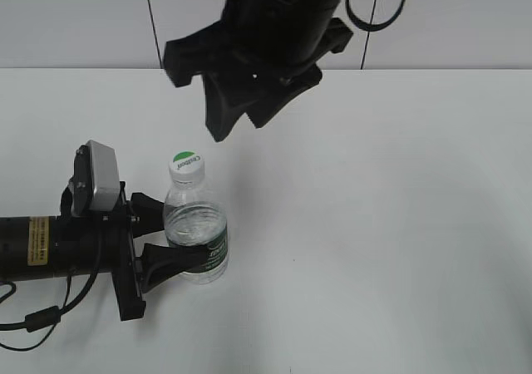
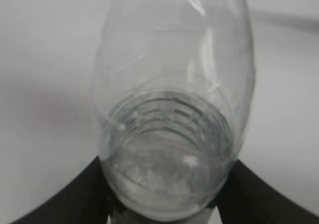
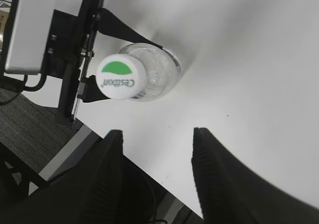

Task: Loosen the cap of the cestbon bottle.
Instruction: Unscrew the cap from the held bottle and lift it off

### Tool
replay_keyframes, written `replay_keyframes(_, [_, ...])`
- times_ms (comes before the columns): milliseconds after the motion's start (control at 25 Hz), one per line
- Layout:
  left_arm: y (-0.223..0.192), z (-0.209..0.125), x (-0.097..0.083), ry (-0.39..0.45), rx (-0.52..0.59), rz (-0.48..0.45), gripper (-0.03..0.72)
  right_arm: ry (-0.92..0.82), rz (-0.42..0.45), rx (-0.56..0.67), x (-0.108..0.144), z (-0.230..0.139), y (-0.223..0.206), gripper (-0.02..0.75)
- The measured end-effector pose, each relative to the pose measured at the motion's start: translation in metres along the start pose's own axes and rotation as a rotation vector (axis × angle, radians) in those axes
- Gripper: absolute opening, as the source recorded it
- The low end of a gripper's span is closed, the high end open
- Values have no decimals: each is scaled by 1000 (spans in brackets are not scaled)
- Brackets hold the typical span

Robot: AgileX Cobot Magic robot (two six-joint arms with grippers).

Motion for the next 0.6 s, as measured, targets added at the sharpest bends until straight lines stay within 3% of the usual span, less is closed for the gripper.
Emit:
replay_keyframes(320, [0, 0, -1, -3, 1, -8, 369, 52, 17, 16, 25, 10, -21, 351])
replay_keyframes(600, [0, 0, -3, -9, -1, -19, 369, 51, 18, 27, 29, 21, -38, 351])
Point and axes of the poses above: a point on each arm's last joint axis where the gripper is mounted, y pointing back along that axis away from the gripper, x along the wrist's bending axis when the last joint is at zero, z = x × y, the point moved 5 cm from there along -y, pointing out along that axis toward the gripper, and after that the axes turned 6 degrees about -y, right-handed, at the moved point
